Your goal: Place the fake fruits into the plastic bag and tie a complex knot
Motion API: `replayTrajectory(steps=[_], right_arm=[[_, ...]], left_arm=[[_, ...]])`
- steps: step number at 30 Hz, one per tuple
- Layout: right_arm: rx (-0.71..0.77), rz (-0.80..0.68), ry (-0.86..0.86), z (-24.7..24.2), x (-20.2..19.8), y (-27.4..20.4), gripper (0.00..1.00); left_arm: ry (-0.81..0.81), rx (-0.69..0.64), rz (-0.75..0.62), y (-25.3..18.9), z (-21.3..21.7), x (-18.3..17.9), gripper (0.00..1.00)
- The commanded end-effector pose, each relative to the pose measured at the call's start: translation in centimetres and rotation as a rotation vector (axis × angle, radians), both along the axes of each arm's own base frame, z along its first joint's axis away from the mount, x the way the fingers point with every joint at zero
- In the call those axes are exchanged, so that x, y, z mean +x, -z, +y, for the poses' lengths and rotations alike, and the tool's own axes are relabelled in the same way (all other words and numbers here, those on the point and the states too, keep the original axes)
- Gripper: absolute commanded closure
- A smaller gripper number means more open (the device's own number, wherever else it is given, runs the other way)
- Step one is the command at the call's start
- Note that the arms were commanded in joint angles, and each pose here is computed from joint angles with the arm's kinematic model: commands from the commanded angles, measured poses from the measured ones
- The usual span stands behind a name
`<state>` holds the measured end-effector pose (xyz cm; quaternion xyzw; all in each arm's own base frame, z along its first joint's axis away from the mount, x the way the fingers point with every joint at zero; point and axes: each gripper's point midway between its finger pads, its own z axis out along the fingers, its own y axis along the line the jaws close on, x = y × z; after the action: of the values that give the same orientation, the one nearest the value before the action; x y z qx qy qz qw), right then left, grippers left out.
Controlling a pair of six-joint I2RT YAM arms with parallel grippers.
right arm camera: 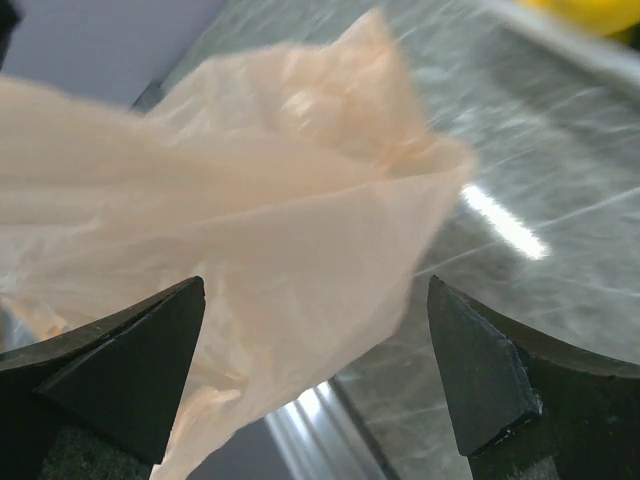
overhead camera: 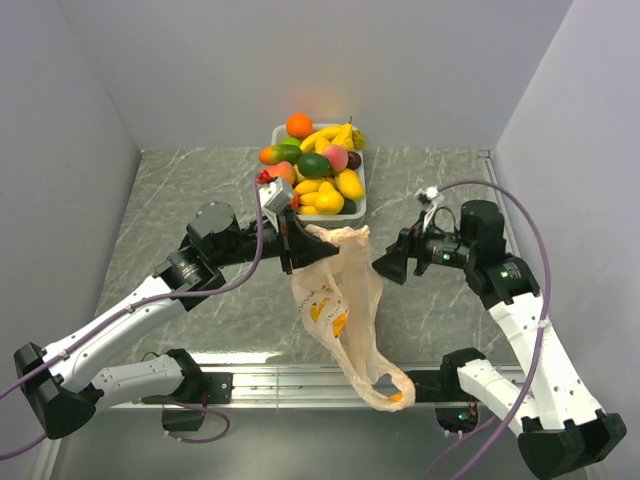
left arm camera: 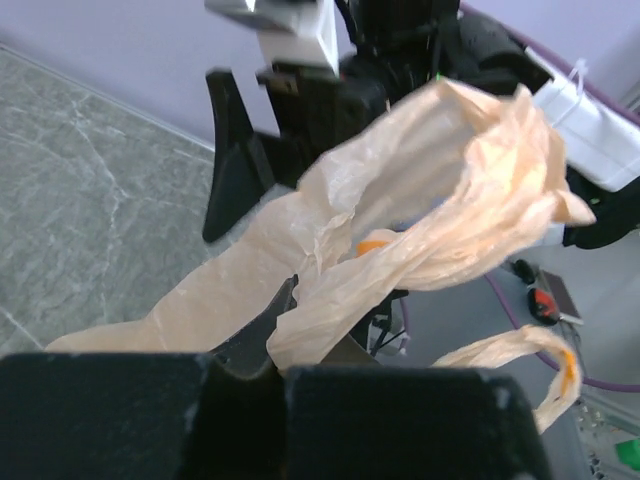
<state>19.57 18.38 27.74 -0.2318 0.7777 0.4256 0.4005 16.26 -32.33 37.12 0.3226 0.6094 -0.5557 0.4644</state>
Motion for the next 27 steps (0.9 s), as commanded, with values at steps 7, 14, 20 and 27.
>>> replayTrajectory(steps=[7,14,20,27], right_arm=[[-0.019,-0.162,-0.094,1.5,-1.7,-0.3,0.02],[-0.025,-0.354,-0.019,-0.9,-0.9,-5.5,0.00],[0.065,-0.383,-0.096,1.3,-2.3,-7.3,0.00],[0.048,-0.465,-0.134,3.4,-1.2,-6.6,0.00]], left_arm=[[0.072,-0.124,0.131,-1.6,0.3,0.6,1.00],[0.013,-0.056,0.261,0.4,0.4,2.0,1.00],[0.036,-0.040,0.312,0.9,-0.3,2.3,1.00],[0.096,-0.037,0.387,1.1,-0.6,2.5,1.00]])
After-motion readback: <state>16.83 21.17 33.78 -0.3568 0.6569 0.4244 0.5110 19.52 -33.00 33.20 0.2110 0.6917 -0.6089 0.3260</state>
